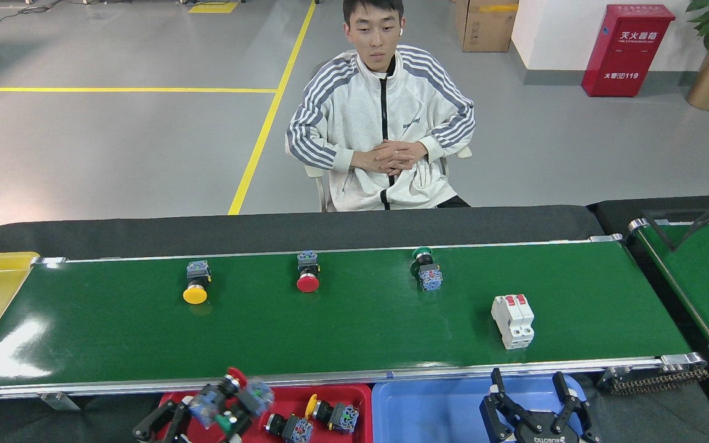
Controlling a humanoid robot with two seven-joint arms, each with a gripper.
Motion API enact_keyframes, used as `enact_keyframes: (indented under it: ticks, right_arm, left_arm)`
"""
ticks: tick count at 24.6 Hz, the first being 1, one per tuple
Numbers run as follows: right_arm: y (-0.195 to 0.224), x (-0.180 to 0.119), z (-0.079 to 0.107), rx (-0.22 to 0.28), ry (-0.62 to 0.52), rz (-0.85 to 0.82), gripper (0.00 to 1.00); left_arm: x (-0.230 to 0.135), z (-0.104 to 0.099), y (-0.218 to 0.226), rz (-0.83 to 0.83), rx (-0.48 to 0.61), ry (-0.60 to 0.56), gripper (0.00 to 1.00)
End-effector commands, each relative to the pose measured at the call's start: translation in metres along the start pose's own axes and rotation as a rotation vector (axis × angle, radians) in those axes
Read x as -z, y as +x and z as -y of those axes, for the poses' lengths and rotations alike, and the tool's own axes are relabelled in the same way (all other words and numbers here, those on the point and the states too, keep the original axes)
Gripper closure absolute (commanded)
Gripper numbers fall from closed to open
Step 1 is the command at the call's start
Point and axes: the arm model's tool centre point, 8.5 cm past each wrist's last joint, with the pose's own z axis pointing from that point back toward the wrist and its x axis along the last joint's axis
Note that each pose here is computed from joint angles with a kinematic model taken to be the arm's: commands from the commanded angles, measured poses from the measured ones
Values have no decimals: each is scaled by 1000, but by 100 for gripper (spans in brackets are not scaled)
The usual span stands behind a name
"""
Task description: Pick switch part from conveyor to tray
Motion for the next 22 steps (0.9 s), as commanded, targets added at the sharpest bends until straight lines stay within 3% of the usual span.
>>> enact_keyframes:
  ticks: [1, 5, 8, 10, 11, 13, 14, 15, 16, 19, 22]
  right_arm:
    - [1, 12, 9, -4, 4, 3, 0]
    - [21, 43, 17, -16, 101, 63, 0]
    - [39, 68, 26, -23, 120, 101, 0]
    - [41, 76, 24, -27, 142, 104, 2]
    - [42, 79, 22, -32, 153, 105, 8]
    - [45, 82, 20, -44, 162, 121, 37]
    - [46, 84, 19, -50, 165, 129, 59]
    - [48, 85, 19, -58, 168, 138, 74]
    - [49, 88, 20, -71, 166, 149, 81]
    - [52, 87, 21, -94, 164, 184, 92]
    - [57, 78, 22, -92, 152, 217, 93]
  left_arm:
    - [4, -7, -7, -49, 18, 19, 0]
    - [-5, -9, -46, -357, 31, 24, 0]
    - [-42, 0, -92, -608, 37, -12, 0]
    - [-69, 3, -117, -693, 45, -35, 0]
    - [-78, 2, -127, -719, 55, -42, 0]
    - [-85, 5, -134, -732, 57, -58, 0]
    - [-86, 6, -135, -726, 59, -63, 0]
    - [-86, 7, -135, -722, 58, -66, 0]
    - [-83, 6, -137, -720, 58, -65, 0]
    - [-69, -1, -147, -709, 64, -46, 0]
    - [-51, -11, -173, -686, 65, -73, 0]
